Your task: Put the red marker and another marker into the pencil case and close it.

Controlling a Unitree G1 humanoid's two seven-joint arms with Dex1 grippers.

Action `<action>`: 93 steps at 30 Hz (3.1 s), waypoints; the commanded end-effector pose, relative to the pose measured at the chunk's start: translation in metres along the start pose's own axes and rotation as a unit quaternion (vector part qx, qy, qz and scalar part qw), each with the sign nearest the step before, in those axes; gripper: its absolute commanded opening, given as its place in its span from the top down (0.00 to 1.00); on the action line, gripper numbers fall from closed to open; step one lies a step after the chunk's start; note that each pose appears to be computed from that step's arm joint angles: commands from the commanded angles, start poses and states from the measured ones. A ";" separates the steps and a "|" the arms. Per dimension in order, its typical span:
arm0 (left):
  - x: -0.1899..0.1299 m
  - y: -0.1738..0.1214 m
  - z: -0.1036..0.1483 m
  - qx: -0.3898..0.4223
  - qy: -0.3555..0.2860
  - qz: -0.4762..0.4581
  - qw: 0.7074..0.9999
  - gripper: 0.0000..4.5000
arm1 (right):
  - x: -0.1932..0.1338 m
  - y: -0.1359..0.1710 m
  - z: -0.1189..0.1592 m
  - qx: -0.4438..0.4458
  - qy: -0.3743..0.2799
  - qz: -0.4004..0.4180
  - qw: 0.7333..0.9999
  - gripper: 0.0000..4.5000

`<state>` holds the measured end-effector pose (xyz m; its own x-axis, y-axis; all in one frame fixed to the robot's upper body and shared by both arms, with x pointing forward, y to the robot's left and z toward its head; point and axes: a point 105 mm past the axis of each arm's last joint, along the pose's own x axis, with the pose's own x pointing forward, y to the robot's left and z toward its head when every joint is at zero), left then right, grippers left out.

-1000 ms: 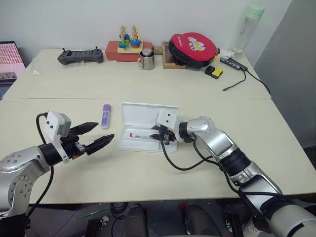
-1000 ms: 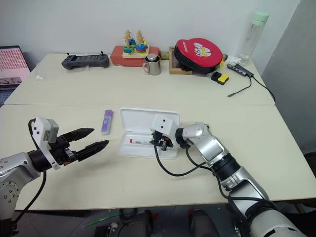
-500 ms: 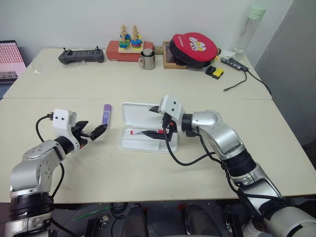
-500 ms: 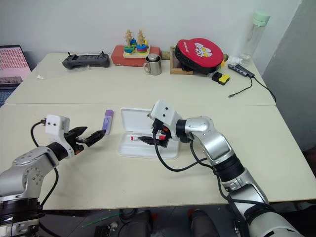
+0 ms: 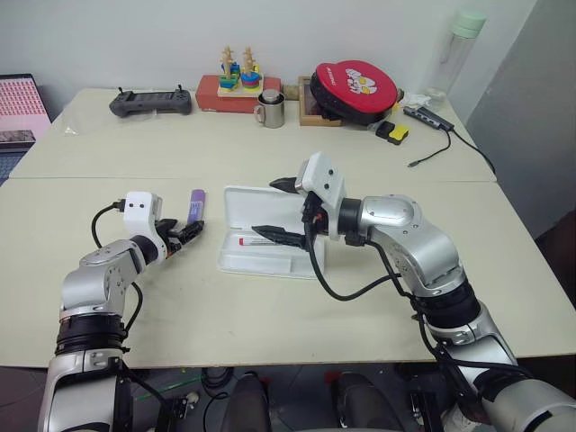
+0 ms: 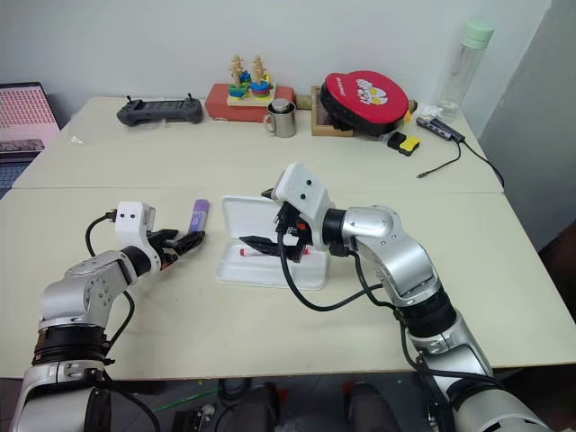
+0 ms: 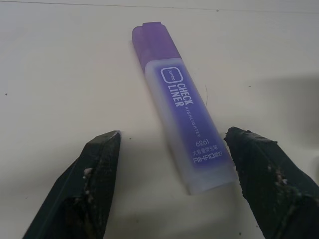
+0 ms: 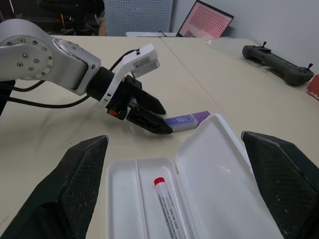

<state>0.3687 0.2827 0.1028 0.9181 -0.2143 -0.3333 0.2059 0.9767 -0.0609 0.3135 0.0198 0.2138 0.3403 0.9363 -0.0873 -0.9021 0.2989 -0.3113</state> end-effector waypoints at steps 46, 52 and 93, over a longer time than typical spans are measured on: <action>-0.051 -0.088 0.049 0.419 0.090 -0.478 0.767 0.73 | -0.072 0.020 -0.006 0.046 0.016 0.025 0.998 0.00; -0.046 -0.088 0.036 0.413 0.113 -0.488 0.761 0.73 | -0.073 0.023 -0.010 0.052 0.023 0.013 0.998 0.00; -0.019 -0.218 0.067 0.229 -0.146 -0.488 0.829 0.01 | -0.138 -0.074 -0.149 0.230 0.224 -0.453 0.832 0.00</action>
<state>0.3309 0.0756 0.1821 0.2627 -0.9611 -0.0853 0.9562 0.2474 0.1565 0.3722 -0.1598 0.1073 0.9060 0.1570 -0.3931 -0.1925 0.9799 -0.0524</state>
